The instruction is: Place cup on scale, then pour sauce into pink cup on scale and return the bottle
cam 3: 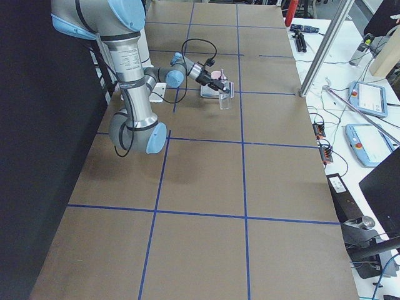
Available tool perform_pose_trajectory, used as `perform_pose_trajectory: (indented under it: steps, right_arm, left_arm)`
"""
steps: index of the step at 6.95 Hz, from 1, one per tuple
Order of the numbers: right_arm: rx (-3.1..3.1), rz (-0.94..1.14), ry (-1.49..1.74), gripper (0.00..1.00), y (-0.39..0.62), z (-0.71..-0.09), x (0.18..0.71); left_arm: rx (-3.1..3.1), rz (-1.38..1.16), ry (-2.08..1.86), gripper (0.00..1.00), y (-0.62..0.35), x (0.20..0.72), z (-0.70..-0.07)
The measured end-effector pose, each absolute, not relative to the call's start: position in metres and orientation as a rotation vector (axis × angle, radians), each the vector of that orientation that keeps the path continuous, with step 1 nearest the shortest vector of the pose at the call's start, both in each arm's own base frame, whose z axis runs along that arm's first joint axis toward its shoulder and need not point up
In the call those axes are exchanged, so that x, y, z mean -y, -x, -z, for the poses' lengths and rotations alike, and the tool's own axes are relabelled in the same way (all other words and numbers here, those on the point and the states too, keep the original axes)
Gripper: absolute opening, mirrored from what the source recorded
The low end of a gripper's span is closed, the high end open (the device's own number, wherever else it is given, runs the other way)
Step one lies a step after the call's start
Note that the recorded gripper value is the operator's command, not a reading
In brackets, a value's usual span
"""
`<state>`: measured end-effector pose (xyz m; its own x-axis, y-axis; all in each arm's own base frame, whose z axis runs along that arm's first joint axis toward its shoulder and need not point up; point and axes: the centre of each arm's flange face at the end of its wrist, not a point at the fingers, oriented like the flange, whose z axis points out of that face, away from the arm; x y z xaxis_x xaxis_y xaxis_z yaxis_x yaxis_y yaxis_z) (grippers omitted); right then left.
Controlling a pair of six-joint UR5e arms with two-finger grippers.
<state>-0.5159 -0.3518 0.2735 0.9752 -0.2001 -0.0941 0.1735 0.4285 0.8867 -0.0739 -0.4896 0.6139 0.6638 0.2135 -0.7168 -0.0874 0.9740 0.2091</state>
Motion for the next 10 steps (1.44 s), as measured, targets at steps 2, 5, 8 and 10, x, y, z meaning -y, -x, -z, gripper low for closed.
perform_pose_trajectory:
  steps: [2,5,8,10]
  right_arm:
    - [-0.06,0.299,-1.14,0.0,0.527,-0.273,0.342]
    - [-0.194,0.384,-1.147,0.0,0.543,-0.257,0.345]
    - [-0.329,0.408,-1.18,0.0,0.581,-0.252,0.357]
    - [-0.399,0.42,-1.2,0.0,0.59,-0.265,0.361]
  left_arm:
    - [-0.83,-0.171,-0.16,1.0,0.074,0.489,-0.614]
    - [-0.832,-0.169,-0.155,1.0,0.074,0.489,-0.616]
    - [-0.836,-0.164,-0.145,1.0,0.073,0.488,-0.619]
    - [-0.838,-0.162,-0.139,1.0,0.073,0.487,-0.622]
